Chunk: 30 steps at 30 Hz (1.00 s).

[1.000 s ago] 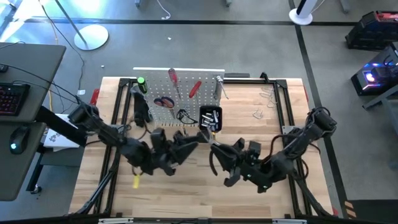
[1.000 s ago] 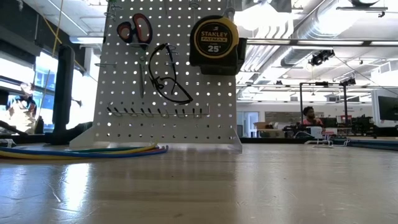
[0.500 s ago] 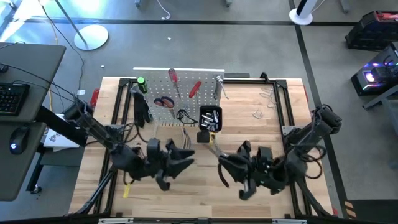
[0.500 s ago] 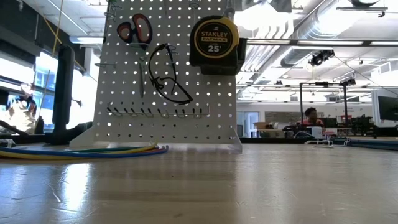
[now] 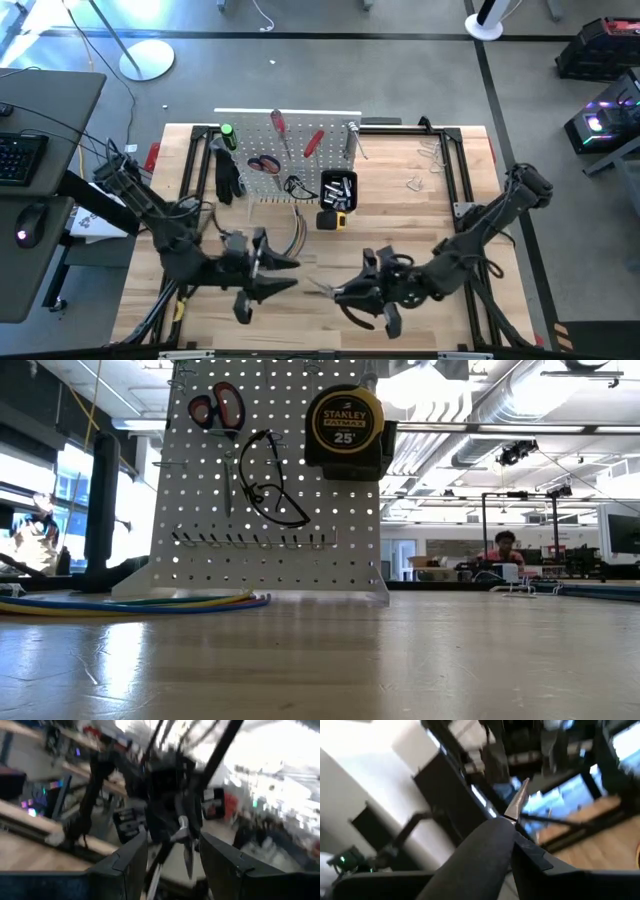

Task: Hang tools onto peg board
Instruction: Hang the plier on the peg board

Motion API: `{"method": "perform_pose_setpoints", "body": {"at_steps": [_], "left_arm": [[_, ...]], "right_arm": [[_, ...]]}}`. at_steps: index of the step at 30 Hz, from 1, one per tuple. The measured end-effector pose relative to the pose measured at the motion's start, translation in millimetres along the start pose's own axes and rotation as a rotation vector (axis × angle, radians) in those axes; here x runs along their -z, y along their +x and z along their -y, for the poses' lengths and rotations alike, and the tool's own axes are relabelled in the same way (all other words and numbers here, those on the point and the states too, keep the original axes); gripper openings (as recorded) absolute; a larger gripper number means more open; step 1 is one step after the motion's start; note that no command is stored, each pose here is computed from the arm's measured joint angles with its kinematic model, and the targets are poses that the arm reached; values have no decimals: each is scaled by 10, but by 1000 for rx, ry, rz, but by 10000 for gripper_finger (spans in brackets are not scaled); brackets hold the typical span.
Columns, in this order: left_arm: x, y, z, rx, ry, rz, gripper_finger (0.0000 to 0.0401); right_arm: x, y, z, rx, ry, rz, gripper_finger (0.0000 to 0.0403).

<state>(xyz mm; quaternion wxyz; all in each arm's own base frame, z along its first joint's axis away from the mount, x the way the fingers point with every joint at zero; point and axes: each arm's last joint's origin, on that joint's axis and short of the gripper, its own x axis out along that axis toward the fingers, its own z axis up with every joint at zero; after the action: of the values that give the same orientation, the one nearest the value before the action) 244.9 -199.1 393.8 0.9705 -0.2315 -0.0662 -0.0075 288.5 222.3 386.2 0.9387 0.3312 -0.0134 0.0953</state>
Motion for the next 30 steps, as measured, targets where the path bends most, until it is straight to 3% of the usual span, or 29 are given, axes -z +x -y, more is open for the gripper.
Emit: {"method": "perform_pose_setpoints", "body": {"at_steps": [8, 14, 23, 30], "left_arm": [[-55, 99, -33, 80, -87, -268, 168], [52, 192, -153, 126, -61, -441, 170], [253, 462, -314, 200, -147, -573, 204], [165, 542, -344, 272, -179, -524, 224]], "right_arm": [[76, 45, 125, -58, 52, -213, 66], [74, 71, 184, -101, 65, -295, 66], [71, 109, 288, -121, 96, -395, 65], [195, 163, 333, -127, 119, -467, 65]]}}
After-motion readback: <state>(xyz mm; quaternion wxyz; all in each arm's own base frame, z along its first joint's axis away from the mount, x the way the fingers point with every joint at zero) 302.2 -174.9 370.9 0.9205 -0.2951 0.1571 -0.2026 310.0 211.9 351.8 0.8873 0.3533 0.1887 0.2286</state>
